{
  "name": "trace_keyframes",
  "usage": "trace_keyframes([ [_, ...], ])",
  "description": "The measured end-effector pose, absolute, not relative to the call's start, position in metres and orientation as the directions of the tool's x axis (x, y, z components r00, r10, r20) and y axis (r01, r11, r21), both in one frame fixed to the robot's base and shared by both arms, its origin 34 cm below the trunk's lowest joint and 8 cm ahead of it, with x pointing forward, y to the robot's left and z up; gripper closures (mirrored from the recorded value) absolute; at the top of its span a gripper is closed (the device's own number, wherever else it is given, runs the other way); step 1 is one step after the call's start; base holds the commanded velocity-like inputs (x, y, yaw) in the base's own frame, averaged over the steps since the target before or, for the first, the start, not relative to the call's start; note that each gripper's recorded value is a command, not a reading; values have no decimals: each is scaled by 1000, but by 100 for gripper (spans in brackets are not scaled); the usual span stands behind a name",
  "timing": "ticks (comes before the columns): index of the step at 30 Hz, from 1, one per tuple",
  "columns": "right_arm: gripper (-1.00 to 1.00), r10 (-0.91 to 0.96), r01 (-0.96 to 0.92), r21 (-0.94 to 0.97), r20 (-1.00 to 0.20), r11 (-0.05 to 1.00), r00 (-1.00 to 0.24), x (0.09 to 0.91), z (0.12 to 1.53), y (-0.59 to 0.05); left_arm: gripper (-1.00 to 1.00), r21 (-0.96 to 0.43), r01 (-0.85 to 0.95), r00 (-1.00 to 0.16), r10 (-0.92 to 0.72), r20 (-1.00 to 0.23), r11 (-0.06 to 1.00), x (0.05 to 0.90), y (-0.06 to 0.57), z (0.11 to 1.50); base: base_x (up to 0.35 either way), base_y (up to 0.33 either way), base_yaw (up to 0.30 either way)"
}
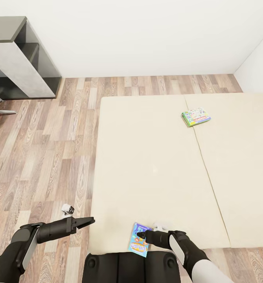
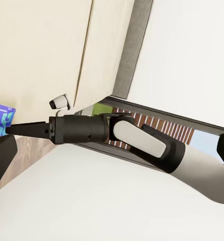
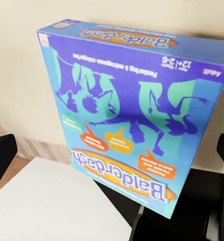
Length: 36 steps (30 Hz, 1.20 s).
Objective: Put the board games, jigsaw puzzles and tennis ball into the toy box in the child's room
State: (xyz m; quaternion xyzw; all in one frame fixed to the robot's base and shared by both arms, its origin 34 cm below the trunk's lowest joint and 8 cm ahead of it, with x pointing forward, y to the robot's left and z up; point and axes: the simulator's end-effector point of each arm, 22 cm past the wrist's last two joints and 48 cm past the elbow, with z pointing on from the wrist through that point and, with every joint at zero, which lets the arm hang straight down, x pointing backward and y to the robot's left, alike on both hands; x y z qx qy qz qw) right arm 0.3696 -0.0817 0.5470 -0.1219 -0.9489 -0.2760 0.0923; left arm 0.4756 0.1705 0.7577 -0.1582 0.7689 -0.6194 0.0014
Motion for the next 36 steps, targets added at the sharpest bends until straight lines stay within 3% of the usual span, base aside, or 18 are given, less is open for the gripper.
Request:
trace_keyframes([
  [36, -100, 180, 282, 502, 242, 818, -953, 370, 547, -81, -100, -953, -243, -950, -245, 195, 183, 475, 171, 757, 0, 18, 0],
])
